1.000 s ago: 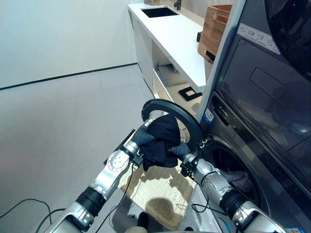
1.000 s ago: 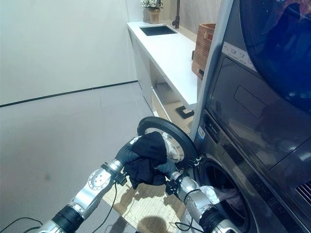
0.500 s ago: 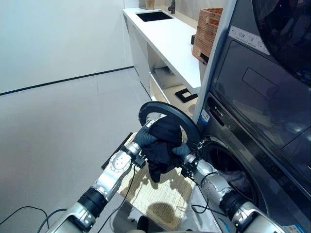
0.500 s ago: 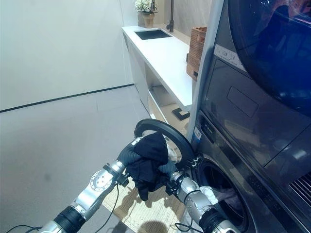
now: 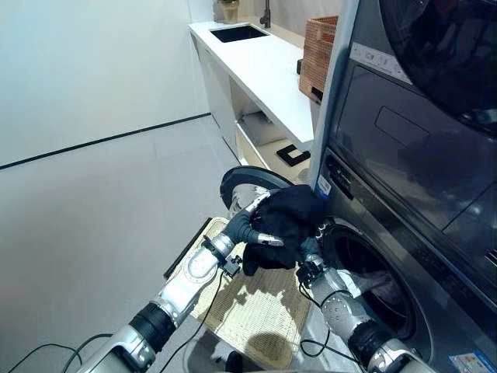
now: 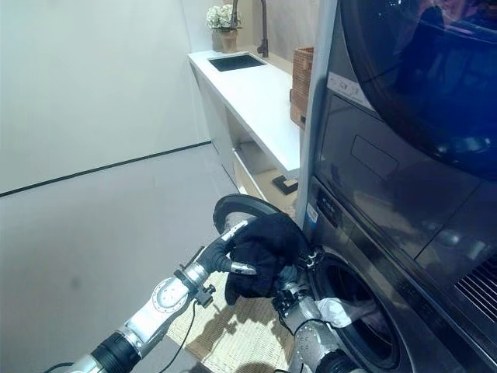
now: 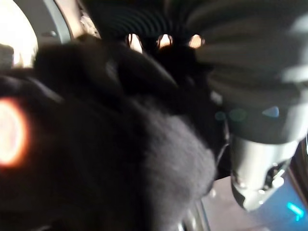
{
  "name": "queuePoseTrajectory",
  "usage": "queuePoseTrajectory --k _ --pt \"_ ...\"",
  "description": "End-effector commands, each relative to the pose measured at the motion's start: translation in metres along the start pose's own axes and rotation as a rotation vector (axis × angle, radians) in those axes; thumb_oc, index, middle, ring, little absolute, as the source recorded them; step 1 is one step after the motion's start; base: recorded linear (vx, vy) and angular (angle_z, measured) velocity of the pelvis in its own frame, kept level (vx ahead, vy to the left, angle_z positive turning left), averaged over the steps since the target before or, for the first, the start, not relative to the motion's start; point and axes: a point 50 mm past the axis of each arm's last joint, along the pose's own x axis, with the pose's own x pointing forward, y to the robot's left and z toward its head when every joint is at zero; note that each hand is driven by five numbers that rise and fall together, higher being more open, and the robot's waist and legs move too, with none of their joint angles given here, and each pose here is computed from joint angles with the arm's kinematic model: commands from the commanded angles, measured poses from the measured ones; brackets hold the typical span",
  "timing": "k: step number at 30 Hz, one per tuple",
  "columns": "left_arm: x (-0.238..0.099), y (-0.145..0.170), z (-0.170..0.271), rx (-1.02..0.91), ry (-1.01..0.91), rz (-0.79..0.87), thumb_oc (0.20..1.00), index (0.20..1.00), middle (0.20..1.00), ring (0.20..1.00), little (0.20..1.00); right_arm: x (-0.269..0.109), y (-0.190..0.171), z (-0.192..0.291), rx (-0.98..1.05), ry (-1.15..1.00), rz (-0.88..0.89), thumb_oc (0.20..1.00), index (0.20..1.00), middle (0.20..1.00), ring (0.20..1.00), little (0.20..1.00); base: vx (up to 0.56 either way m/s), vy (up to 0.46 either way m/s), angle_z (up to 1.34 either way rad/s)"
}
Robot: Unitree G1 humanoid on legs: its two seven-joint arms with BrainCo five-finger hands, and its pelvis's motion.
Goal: Put the clothes into the washing machine.
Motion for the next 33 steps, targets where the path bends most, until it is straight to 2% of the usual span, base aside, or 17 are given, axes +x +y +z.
queuePoseTrajectory --k 1,10,17,21,24,25,27,29,33 --pt "0.009 0.006 0.022 0.061 -0.147 0.027 1.000 1.000 1.000 1.000 1.000 0.021 0.025 0.044 0.016 -0.269 0.108 0.200 0.200 0.200 0.200 0.200 -0.01 -0.010 -0.09" --pt "-0.003 0.011 0.011 0.112 -0.111 0.072 1.000 1.000 1.000 1.000 1.000 0.017 0.017 0.064 -0.010 -0.351 0.092 0.200 0.200 0.200 0.200 0.200 -0.01 -0.012 -0.06" --pt "-0.012 0.020 -0.001 0.171 -0.075 0.214 1.000 1.000 1.000 1.000 1.000 0.008 0.002 0.058 0.034 -0.375 0.019 0.200 0.200 0.200 0.200 0.200 -0.03 -0.002 -0.03" --pt "-0.018 0.038 -0.005 0.146 -0.075 0.422 1.000 1.000 1.000 1.000 1.000 0.006 -0.006 0.059 0.026 -0.399 -0.005 0.200 0.200 0.200 0.200 0.200 -0.06 -0.004 -0.05" --pt "-0.026 0.061 -0.008 0.098 -0.080 0.687 1.000 1.000 1.000 1.000 1.000 0.008 -0.012 0.070 0.003 -0.433 -0.011 0.200 0.200 0.200 0.200 0.200 -0.13 0.006 -0.02" --pt "-0.027 0.064 -0.009 0.093 -0.082 0.711 1.000 1.000 1.000 1.000 1.000 0.009 -0.012 0.071 0.001 -0.437 -0.009 0.200 0.200 0.200 0.200 0.200 -0.16 0.024 -0.06" --pt "-0.033 0.077 -0.009 0.059 -0.095 0.883 1.000 1.000 1.000 1.000 1.000 0.015 -0.010 0.080 -0.016 -0.461 0.003 0.200 0.200 0.200 0.200 0.200 -0.19 0.037 -0.08" --pt "-0.039 0.089 -0.009 0.031 -0.132 1.051 1.000 1.000 1.000 1.000 1.000 0.027 -0.003 0.101 -0.064 -0.513 0.039 0.200 0.200 0.200 0.200 0.200 -0.30 0.047 -0.12" --pt "-0.036 0.092 -0.006 0.029 -0.146 1.074 1.000 1.000 1.000 1.000 1.000 0.032 0.004 0.111 -0.094 -0.538 0.056 0.200 0.200 0.200 0.200 0.200 -0.11 0.006 -0.10"
